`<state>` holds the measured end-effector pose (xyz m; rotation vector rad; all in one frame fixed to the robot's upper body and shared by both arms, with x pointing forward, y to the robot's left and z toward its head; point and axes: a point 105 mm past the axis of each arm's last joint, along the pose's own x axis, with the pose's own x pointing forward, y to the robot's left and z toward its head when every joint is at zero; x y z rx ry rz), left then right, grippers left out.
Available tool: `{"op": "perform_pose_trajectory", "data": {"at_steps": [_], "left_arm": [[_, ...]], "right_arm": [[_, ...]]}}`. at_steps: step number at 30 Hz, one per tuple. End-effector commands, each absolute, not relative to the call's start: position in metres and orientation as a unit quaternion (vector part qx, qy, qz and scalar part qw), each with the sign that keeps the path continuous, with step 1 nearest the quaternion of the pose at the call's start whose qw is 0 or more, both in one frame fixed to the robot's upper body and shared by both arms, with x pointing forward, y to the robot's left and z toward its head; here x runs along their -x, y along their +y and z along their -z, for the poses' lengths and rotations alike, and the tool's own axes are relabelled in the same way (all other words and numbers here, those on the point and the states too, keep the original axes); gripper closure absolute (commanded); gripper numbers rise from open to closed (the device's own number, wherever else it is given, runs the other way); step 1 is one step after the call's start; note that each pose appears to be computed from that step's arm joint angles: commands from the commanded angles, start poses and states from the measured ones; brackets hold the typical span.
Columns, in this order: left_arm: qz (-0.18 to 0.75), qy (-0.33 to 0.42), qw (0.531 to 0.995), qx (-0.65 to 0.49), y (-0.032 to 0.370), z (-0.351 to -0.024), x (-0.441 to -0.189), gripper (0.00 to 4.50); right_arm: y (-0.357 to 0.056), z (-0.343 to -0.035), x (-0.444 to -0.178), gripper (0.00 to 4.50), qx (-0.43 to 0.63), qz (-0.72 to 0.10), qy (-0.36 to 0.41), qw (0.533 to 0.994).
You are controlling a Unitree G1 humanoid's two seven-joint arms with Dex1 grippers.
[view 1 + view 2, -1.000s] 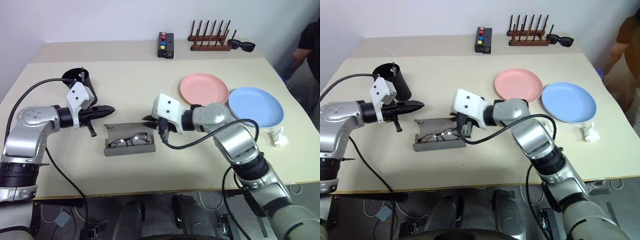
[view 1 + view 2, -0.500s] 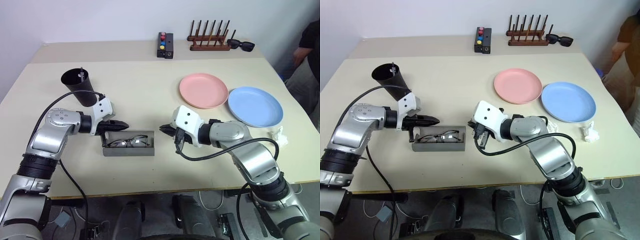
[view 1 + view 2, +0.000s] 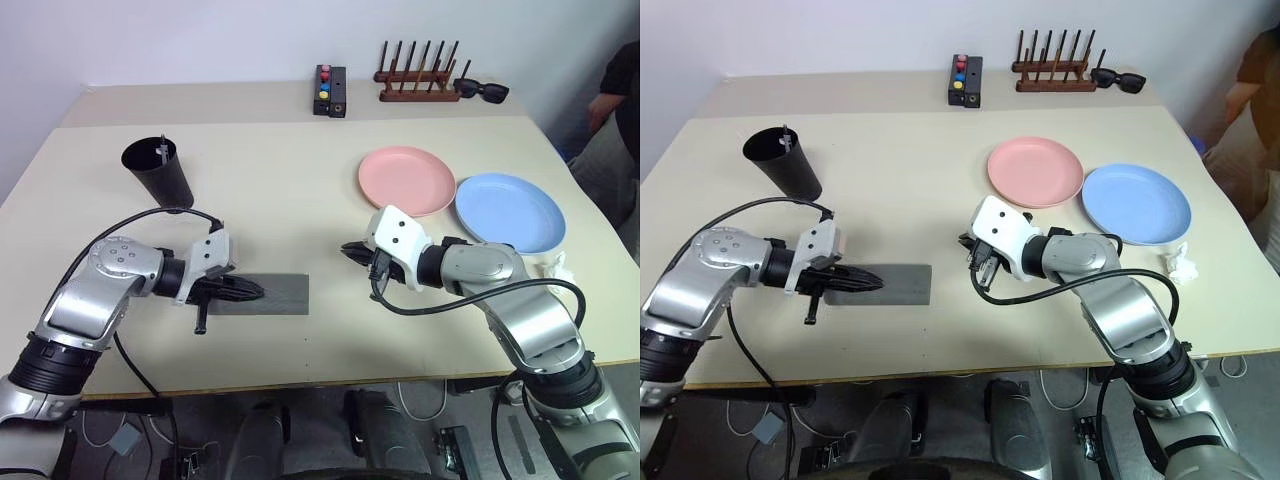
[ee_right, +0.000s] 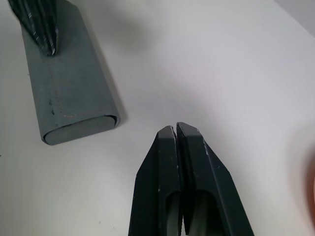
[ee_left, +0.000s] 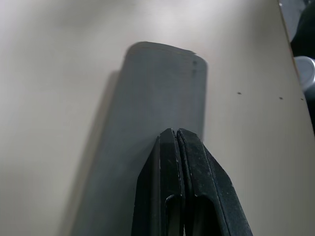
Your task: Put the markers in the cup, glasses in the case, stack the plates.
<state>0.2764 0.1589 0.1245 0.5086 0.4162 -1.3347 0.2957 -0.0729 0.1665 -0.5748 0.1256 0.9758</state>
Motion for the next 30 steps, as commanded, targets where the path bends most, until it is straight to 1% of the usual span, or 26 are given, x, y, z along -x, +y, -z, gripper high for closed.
{"op": "perform_pose_trajectory", "data": {"at_steps": [1, 4, 7, 11, 13, 14, 15, 16, 18, 20, 24, 30], "left_arm": [[0.602, 0.199, 0.738, -0.23, 0.16, -0.118, -0.273, 4.5], [0.601, 0.175, 0.751, -0.21, 0.155, -0.129, -0.276, 4.5], [0.595, 0.12, 0.778, -0.162, 0.149, -0.156, -0.283, 4.5], [0.577, 0.077, 0.799, -0.149, 0.148, -0.175, -0.291, 4.5], [0.562, 0.064, 0.811, -0.148, 0.15, -0.182, -0.297, 4.5], [0.557, 0.06, 0.815, -0.149, 0.151, -0.184, -0.299, 4.5], [0.554, 0.058, 0.817, -0.15, 0.151, -0.185, -0.3, 4.5], [0.549, 0.057, 0.82, -0.152, 0.152, -0.185, -0.301, 4.5], [0.544, 0.057, 0.823, -0.151, 0.152, -0.184, -0.302, 4.5], [0.54, 0.056, 0.827, -0.148, 0.15, -0.182, -0.304, 4.5], [0.532, 0.056, 0.832, -0.146, 0.147, -0.177, -0.305, 4.5], [0.528, 0.054, 0.836, -0.136, 0.143, -0.176, -0.3, 4.5]], "right_arm": [[-0.077, -0.174, -0.298, 4.47, 0.275, -0.455, 0.042, 0.846], [-0.08, -0.173, -0.299, 4.47, 0.275, -0.451, 0.044, 0.848], [-0.096, -0.175, -0.306, 4.47, 0.28, -0.429, 0.049, 0.858], [-0.123, -0.178, -0.317, 4.47, 0.288, -0.386, 0.057, 0.875], [-0.14, -0.18, -0.328, 3.95, 0.283, -0.351, 0.061, 0.89], [-0.146, -0.179, -0.332, 3.57, 0.287, -0.342, 0.062, 0.893], [-0.149, -0.179, -0.334, 3.13, 0.29, -0.338, 0.062, 0.893], [-0.157, -0.175, -0.34, 2.68, 0.316, -0.322, 0.064, 0.89], [-0.171, -0.169, -0.354, 1.54, 0.366, -0.289, 0.062, 0.882], [-0.181, -0.16, -0.367, 0.54, 0.418, -0.275, 0.06, 0.863], [-0.191, -0.152, -0.392, 0.54, 0.486, -0.256, 0.046, 0.834], [-0.184, -0.147, -0.418, 0.54, 0.534, -0.257, 0.012, 0.805]]}}
